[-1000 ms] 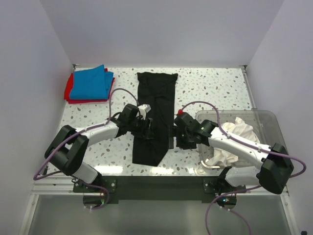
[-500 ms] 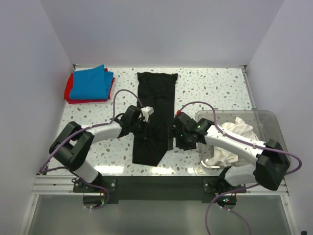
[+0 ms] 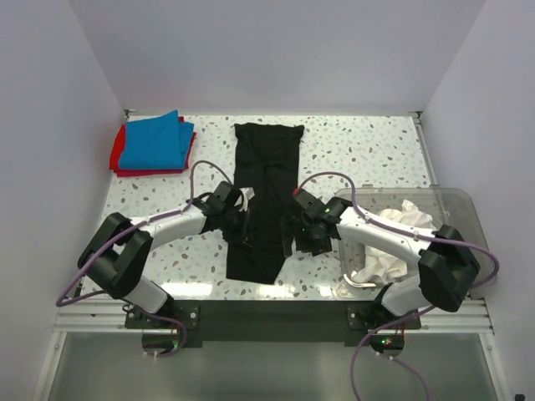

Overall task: Fold and stack the t-shirts
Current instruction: Fold the tshirt

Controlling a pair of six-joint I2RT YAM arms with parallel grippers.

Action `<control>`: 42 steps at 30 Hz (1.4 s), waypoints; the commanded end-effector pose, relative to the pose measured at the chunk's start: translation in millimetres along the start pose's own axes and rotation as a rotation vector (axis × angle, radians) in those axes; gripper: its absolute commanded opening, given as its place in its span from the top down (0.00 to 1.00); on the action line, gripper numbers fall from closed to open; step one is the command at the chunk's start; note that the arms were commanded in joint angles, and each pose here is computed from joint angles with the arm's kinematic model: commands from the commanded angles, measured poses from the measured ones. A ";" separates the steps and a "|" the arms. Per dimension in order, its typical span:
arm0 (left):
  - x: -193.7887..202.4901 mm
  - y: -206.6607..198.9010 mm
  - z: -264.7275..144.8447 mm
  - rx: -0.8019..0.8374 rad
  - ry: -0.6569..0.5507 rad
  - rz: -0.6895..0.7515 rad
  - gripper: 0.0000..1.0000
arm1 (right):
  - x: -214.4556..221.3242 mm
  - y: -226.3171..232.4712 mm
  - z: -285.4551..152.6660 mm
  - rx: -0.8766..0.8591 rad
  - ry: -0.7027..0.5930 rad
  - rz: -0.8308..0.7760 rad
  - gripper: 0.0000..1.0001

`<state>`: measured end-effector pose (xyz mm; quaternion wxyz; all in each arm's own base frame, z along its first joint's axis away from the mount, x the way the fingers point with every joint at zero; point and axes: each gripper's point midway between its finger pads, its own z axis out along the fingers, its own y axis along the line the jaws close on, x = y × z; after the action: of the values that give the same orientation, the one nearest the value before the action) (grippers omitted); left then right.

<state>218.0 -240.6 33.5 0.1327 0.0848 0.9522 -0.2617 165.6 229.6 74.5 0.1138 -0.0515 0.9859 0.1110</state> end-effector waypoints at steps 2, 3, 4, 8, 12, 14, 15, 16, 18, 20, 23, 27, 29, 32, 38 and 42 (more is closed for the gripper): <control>22.1 -16.4 -13.0 0.037 0.096 -0.147 0.96 | -0.3 -0.3 0.5 0.008 0.016 -0.026 0.15; 24.9 -19.9 -13.0 0.041 0.105 -0.175 0.96 | 1.6 -2.5 3.4 0.014 0.022 -0.025 0.14; 29.2 -20.2 -13.0 0.042 0.116 -0.190 0.96 | 2.3 -2.0 5.2 0.012 0.023 -0.023 0.14; 38.6 -31.2 -14.0 0.064 0.132 -0.270 0.96 | 9.6 0.0 8.9 -0.034 0.025 -0.016 0.14; 57.9 -47.9 -9.8 0.110 0.172 -0.324 0.96 | 16.6 -3.8 13.2 -0.044 0.033 -0.017 0.14; 67.0 -53.6 -6.2 0.119 0.189 -0.338 0.96 | 21.5 -8.2 15.0 -0.038 0.042 -0.023 0.14; 74.0 -60.5 -5.4 0.123 0.206 -0.345 0.95 | 22.9 -9.3 15.4 -0.039 0.043 -0.026 0.14; 78.4 -63.1 -3.8 0.124 0.217 -0.347 0.95 | 24.6 -10.4 15.7 -0.038 0.047 -0.026 0.14; 88.5 -69.8 -0.3 0.121 0.246 -0.351 0.93 | 27.9 -12.6 16.1 -0.040 0.048 -0.028 0.14; 91.9 -71.5 2.4 0.104 0.251 -0.358 0.93 | 28.6 -14.6 17.4 -0.035 0.046 -0.034 0.14; 95.0 -68.3 3.0 0.079 0.249 -0.360 0.88 | 31.5 -12.5 19.6 -0.052 0.059 -0.040 0.14; 91.5 -61.4 -3.4 0.032 0.214 -0.356 0.67 | 35.7 -10.5 19.4 -0.067 0.076 -0.035 0.14; 92.3 -58.9 -9.3 0.015 0.205 -0.353 0.51 | 37.7 -13.2 16.7 -0.056 0.081 -0.031 0.14; 94.8 -58.0 -19.5 0.006 0.207 -0.345 0.39 | 40.2 -14.7 9.8 -0.053 0.087 -0.031 0.14; 94.6 -32.0 -52.7 -0.144 0.154 -0.272 0.30 | 45.0 -5.3 0.4 -0.096 0.120 -0.043 0.16; 105.1 -0.8 -62.0 -0.272 0.147 -0.247 0.29 | 47.8 12.2 0.6 -0.155 0.150 -0.041 0.21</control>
<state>109.5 -234.0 59.1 0.0282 -0.0430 0.9762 -0.2109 121.8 218.6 51.8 0.0506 -0.0792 0.9852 0.1432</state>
